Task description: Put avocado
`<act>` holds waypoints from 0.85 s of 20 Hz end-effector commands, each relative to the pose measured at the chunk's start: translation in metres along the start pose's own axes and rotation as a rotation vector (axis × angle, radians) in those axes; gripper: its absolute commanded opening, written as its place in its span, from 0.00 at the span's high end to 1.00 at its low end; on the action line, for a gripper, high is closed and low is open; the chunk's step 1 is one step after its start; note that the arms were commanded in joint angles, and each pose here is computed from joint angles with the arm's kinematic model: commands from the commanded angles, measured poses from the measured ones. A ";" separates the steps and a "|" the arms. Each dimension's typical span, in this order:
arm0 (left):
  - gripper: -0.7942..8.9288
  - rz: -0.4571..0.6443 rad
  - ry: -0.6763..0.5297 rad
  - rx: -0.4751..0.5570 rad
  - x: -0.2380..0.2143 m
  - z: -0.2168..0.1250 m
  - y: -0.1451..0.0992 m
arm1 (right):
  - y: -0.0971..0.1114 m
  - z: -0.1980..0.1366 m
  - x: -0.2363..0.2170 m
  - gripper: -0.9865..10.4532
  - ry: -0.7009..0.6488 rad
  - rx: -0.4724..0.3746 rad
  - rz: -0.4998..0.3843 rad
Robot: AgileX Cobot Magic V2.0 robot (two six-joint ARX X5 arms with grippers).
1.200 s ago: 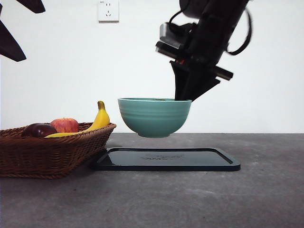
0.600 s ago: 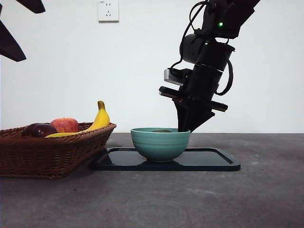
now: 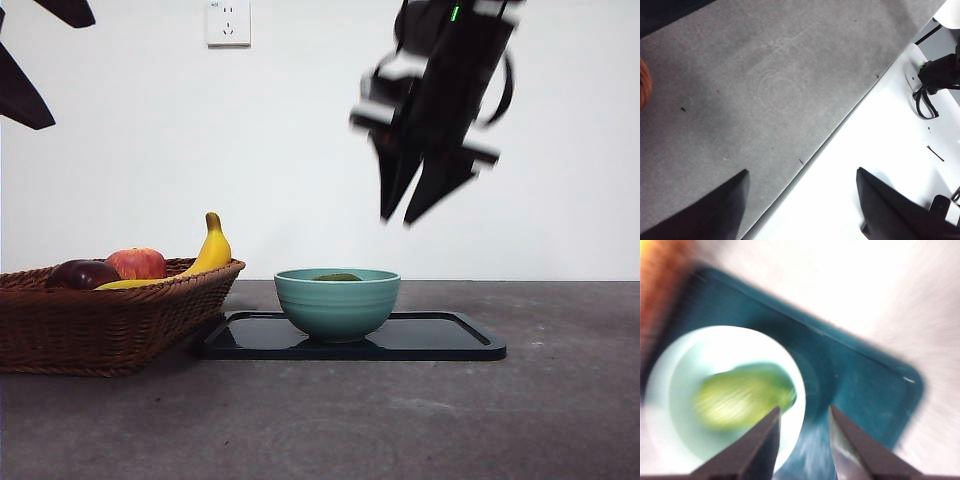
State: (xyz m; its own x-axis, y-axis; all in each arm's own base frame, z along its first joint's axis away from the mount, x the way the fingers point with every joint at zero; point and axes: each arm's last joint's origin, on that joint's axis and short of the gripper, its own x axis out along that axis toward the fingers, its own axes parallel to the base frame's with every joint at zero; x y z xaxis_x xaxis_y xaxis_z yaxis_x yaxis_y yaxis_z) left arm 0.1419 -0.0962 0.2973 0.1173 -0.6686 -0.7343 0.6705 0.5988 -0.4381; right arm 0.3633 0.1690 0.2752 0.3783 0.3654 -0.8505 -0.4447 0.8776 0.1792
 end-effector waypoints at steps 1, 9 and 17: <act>0.57 -0.010 -0.001 0.012 0.001 0.002 -0.001 | 0.010 -0.002 -0.037 0.78 -0.010 -0.023 0.022; 0.57 -0.010 -0.001 0.013 0.001 0.002 -0.001 | 0.046 -0.077 -0.164 0.78 -0.189 -0.116 0.100; 0.57 -0.009 -0.003 0.013 0.001 0.002 -0.001 | 0.056 -0.190 -0.168 0.78 -0.281 -0.199 0.226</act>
State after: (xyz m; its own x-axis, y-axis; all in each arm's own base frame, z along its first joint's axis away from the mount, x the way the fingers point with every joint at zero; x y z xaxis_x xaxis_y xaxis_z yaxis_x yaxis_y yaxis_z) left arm 0.1419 -0.0962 0.2973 0.1170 -0.6681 -0.7348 0.6699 0.5994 -0.4382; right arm 0.1178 0.0944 0.3324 0.4500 0.6330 -0.6300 -0.6871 0.6960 0.2085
